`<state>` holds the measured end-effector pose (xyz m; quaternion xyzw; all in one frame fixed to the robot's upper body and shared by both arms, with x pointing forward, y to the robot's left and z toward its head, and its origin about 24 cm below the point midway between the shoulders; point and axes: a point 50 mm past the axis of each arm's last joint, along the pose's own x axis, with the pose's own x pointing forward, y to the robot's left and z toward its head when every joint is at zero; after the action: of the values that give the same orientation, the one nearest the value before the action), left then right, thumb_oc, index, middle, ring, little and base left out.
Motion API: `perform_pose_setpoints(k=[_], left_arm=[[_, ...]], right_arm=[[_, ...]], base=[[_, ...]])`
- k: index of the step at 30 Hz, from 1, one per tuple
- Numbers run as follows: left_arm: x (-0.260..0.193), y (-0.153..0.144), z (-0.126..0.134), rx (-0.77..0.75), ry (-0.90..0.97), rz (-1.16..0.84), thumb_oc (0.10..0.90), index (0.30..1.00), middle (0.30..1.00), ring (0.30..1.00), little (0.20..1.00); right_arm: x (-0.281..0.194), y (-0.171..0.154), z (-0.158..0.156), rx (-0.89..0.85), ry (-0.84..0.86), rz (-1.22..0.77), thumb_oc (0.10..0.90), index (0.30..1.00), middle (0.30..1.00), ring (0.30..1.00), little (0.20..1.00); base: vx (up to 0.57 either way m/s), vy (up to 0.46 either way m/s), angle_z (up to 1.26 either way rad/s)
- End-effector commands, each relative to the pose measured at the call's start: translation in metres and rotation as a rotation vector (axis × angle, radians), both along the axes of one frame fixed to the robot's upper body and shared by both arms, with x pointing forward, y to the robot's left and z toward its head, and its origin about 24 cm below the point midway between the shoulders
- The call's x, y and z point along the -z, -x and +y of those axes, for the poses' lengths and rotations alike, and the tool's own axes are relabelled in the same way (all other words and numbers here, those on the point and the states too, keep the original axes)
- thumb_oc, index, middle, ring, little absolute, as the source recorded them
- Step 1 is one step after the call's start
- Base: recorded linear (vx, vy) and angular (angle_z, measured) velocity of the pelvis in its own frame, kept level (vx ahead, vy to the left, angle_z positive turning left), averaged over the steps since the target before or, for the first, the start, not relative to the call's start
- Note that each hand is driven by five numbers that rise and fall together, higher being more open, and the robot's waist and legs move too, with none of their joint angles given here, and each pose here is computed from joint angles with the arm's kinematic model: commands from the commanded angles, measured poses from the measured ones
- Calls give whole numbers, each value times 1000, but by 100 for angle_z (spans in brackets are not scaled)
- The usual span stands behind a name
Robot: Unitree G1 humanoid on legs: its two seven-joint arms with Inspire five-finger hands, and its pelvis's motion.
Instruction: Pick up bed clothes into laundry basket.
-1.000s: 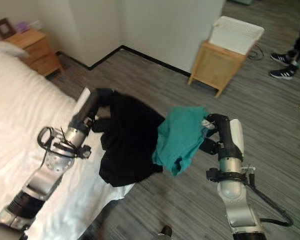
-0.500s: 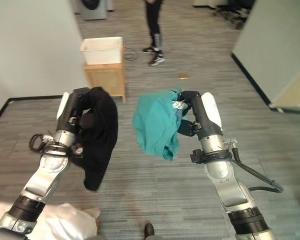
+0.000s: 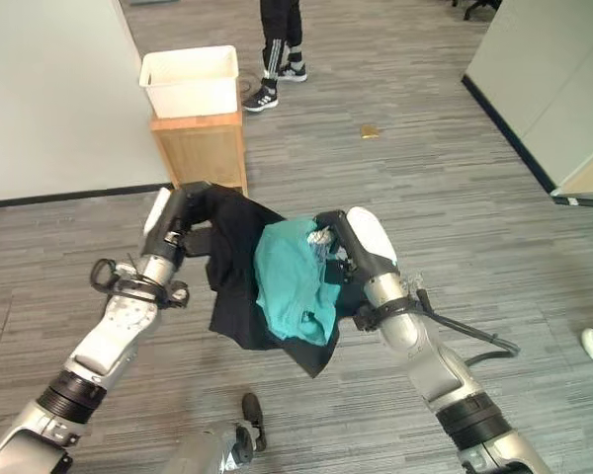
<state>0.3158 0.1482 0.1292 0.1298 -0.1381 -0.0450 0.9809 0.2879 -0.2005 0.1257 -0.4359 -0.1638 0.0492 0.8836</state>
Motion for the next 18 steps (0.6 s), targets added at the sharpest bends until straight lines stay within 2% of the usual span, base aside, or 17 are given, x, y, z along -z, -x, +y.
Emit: perform_pose_setpoints(k=[1,4,5,10,14,18], left_arm=[[-61,-4,-24,72,-23,-284,400,300,300,300,300],[-72,-8,-27,59,-52,-316,400,300,300,300,300],[-83,-9,-36,85,-61,-358,400,300,300,300,300],[-96,-15,-57,117,-72,-401,400,300,300,300,300],[-96,-19,-43,44,-98,-408,400,300,300,300,300],[-89,-15,-45,51,-109,-407,400,300,300,300,300]], right_arm=[[-77,-10,10,-12,-61,-372,400,300,300,300,300],[-86,-10,16,-11,-55,-421,400,300,300,300,300],[-92,-7,10,17,-50,-454,400,300,300,300,300],[-98,-4,1,74,-60,-501,400,300,300,300,300],[-98,0,3,94,-38,-525,400,300,300,300,300],[-101,9,-7,157,-6,-573,400,300,300,300,300]], base=[[494,196,51],[448,202,18],[544,160,22],[480,-79,146],[718,-129,102],[718,-215,5]])
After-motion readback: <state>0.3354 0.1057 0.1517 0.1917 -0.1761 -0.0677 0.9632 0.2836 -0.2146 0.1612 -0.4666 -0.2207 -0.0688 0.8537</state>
